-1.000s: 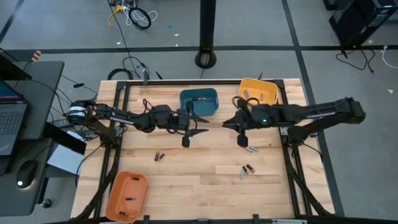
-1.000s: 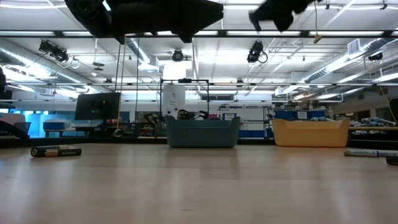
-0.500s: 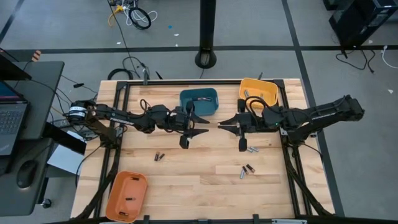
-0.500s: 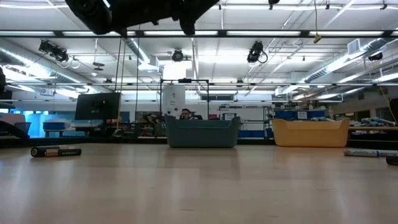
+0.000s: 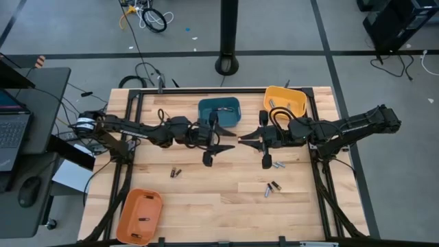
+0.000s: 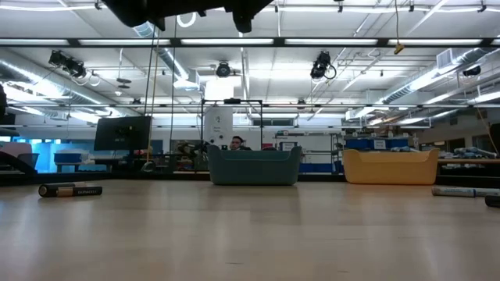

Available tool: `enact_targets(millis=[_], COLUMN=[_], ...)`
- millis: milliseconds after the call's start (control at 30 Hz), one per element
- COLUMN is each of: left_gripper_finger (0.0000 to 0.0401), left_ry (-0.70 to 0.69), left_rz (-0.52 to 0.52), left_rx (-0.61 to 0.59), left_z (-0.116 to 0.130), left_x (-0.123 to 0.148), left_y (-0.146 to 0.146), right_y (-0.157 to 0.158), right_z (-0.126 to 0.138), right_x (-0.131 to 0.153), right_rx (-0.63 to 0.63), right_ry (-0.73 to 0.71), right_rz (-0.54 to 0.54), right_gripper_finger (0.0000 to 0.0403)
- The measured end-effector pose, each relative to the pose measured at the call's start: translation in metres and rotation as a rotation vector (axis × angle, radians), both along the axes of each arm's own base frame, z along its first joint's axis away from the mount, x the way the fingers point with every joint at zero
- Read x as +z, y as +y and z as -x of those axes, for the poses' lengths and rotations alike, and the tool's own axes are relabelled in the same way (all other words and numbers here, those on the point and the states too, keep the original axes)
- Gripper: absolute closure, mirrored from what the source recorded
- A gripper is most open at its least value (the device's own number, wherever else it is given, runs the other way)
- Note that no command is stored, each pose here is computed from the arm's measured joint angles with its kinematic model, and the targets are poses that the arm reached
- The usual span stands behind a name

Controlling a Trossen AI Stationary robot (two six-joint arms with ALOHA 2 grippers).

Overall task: Sort batteries
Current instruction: Put the small black battery into the orange bin

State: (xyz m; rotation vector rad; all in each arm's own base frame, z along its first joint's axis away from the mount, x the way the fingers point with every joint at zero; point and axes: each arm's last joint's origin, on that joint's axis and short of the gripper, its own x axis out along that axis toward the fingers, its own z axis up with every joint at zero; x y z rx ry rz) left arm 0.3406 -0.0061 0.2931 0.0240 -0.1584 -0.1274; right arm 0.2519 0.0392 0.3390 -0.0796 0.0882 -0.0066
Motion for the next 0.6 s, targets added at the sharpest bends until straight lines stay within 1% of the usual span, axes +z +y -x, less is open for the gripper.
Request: enact_targets(millis=[100,200,367,600], left_gripper_finger=[0.0176,0.0167,0.0171,0.0174], left_ry=[0.011,0.02,0.016,0.005], left_rz=[0.001,0.012,0.024,0.025], left_rx=[-0.001,-0.002,-0.005,-0.017], left_z=[-0.003,-0.006,-0.015,-0.019], left_x=[0.0,0.0,0.003,0.005], left_y=[0.0,0.0,-0.001,-0.001], right_y=[0.0,0.0,0.0,0.0], right_z=[0.0,0.0,0.0,0.0], right_x=[0.0,0.0,0.0,0.0], right_rx=[0.004,0.004,0.004,0.005], right_ry=[0.0,-0.003,-0.005,0.001], right_rz=[0.009,0.011,0.01,0.015], right_gripper_finger=[0.0363,0.0363,0.0363,0.0363])
